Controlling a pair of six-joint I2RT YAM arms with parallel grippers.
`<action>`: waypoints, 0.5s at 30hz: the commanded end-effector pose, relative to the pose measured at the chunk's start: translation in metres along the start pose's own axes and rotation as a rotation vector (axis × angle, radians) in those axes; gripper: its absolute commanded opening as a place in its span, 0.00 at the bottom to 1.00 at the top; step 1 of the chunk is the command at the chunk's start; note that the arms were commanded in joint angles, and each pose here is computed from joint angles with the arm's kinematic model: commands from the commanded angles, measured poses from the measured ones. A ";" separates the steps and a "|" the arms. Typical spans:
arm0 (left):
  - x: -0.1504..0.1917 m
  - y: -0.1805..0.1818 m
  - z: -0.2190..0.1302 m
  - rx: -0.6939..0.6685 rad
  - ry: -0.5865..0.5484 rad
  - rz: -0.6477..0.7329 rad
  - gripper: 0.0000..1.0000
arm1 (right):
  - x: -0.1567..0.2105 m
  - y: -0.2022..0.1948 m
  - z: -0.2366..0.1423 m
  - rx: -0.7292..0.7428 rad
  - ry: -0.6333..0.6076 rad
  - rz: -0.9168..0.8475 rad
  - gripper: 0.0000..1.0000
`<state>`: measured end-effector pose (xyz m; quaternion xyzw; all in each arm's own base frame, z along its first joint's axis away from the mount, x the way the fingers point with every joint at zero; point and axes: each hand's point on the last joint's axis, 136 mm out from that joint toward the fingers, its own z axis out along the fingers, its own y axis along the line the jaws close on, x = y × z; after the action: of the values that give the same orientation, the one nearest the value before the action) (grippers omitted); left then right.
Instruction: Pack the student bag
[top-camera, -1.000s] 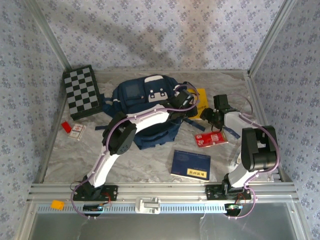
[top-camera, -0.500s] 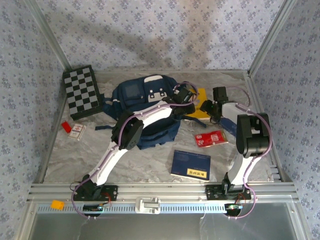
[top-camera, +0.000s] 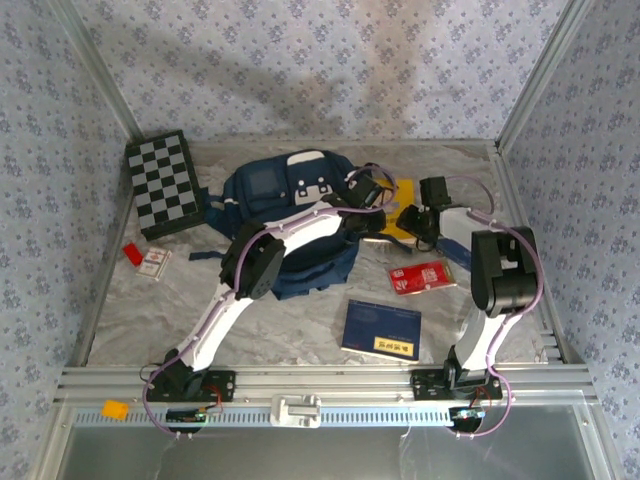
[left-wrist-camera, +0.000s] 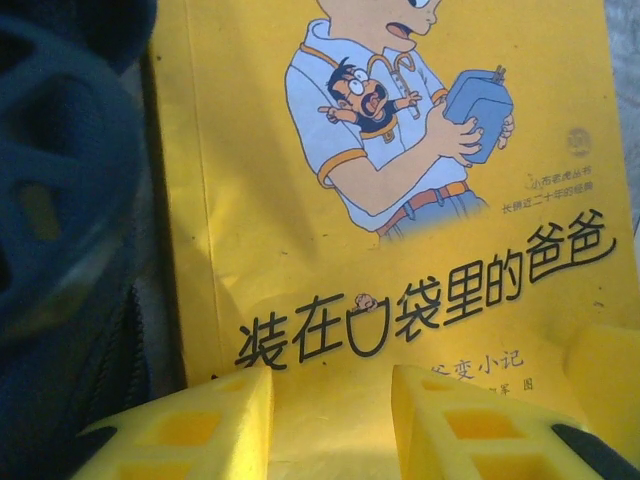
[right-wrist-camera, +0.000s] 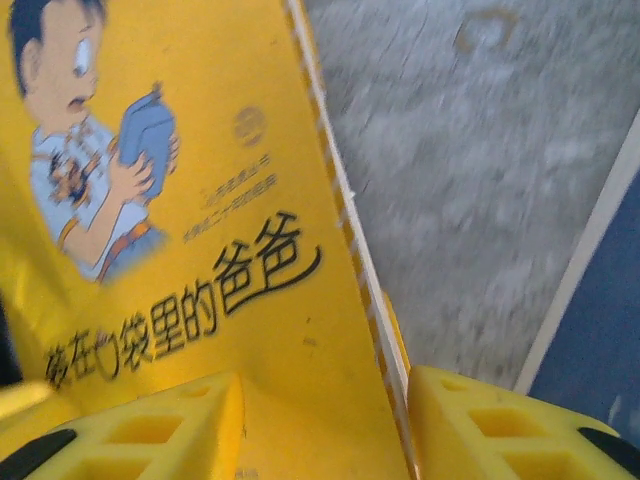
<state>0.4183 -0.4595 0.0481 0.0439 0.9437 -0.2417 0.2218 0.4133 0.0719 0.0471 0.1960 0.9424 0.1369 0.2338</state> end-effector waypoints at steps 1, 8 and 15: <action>0.018 0.039 -0.007 -0.118 0.079 0.038 0.36 | 0.041 0.011 -0.017 -0.043 0.081 -0.006 0.46; 0.015 0.049 -0.015 -0.140 0.059 0.024 0.36 | 0.050 0.000 -0.030 -0.045 0.052 0.046 0.44; 0.006 0.040 -0.013 -0.120 0.036 0.013 0.39 | 0.036 -0.003 -0.011 -0.036 0.058 0.071 0.57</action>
<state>0.4117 -0.4449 0.0485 0.0558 0.9461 -0.2301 0.2209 0.3703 0.0791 0.0476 0.2172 0.9389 0.1606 0.2134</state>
